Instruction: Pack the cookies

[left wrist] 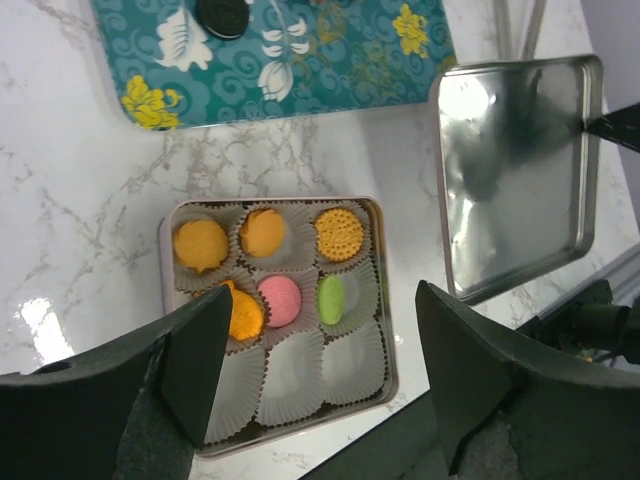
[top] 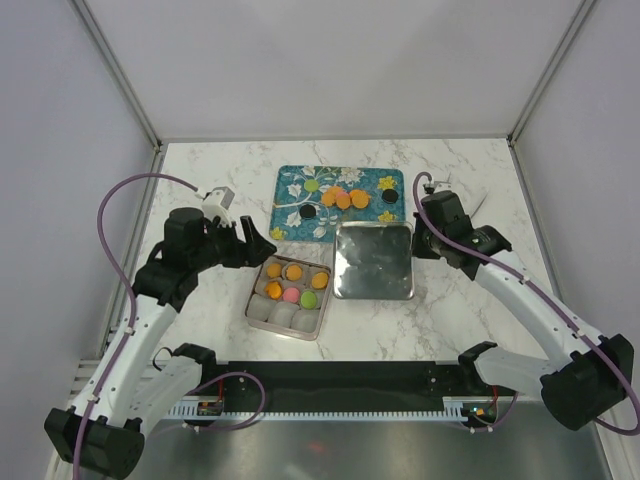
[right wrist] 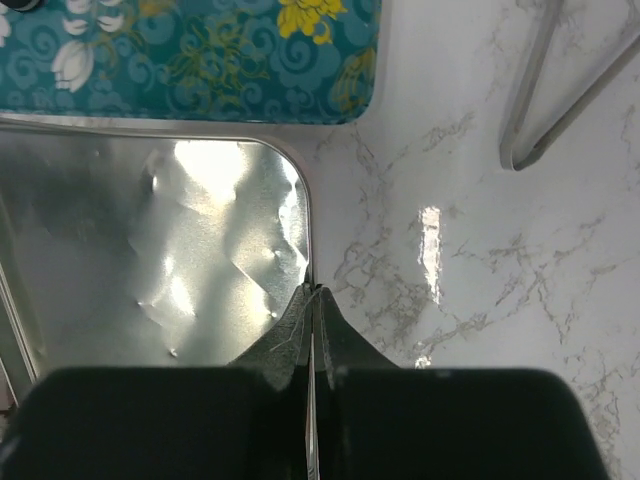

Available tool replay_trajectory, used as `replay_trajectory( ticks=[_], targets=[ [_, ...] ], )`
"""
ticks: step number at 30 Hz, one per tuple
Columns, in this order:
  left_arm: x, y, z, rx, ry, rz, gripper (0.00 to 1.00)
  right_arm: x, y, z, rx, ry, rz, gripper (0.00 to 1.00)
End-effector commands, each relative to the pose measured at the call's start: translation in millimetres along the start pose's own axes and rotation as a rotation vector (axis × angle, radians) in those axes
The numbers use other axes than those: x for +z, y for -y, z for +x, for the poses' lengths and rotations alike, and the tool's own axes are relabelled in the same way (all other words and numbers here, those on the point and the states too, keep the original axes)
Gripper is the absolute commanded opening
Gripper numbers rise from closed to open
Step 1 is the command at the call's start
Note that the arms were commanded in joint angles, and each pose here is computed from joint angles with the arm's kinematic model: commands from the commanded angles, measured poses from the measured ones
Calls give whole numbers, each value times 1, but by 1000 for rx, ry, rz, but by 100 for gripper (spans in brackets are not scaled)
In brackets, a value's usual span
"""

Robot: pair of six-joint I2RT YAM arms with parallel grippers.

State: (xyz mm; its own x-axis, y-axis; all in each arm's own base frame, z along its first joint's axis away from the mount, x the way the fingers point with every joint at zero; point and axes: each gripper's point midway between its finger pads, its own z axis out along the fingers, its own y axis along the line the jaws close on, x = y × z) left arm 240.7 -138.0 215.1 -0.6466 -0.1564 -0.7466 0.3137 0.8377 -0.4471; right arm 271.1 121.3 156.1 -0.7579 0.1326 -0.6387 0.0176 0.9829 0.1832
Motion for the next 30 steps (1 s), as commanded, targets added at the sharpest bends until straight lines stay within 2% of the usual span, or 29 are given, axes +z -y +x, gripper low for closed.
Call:
replay_trajectory(
  ticks=[1, 8, 13, 22, 25, 26, 28, 29, 30],
  targets=[
    [-1, 35, -5, -4, 17, 181, 84, -20, -27, -19, -11, 15, -125, 0],
    [17, 63, 6, -39, -15, 290, 86, -25, -78, -35, 21, 18, -297, 0],
    [26, 71, 9, -92, -8, 336, 85, -20, -112, -36, 16, 11, -343, 0],
    [35, 69, 10, -128, -15, 333, 77, -20, -161, -43, 76, 28, -470, 0],
    [37, 70, 8, -137, -14, 332, 66, -17, -171, -40, 85, 28, -485, 0],
    [37, 70, 8, -140, -16, 332, 56, -15, -173, -37, 89, 26, -483, 0],
    [36, 72, 7, -153, -17, 336, 45, -14, -175, -38, 96, 35, -487, 0],
    [37, 72, 7, -156, -19, 335, 34, -13, -175, -37, 94, 34, -486, 2],
    [36, 73, 6, -160, -19, 337, 29, -12, -174, -37, 93, 38, -485, 5]
  ],
)
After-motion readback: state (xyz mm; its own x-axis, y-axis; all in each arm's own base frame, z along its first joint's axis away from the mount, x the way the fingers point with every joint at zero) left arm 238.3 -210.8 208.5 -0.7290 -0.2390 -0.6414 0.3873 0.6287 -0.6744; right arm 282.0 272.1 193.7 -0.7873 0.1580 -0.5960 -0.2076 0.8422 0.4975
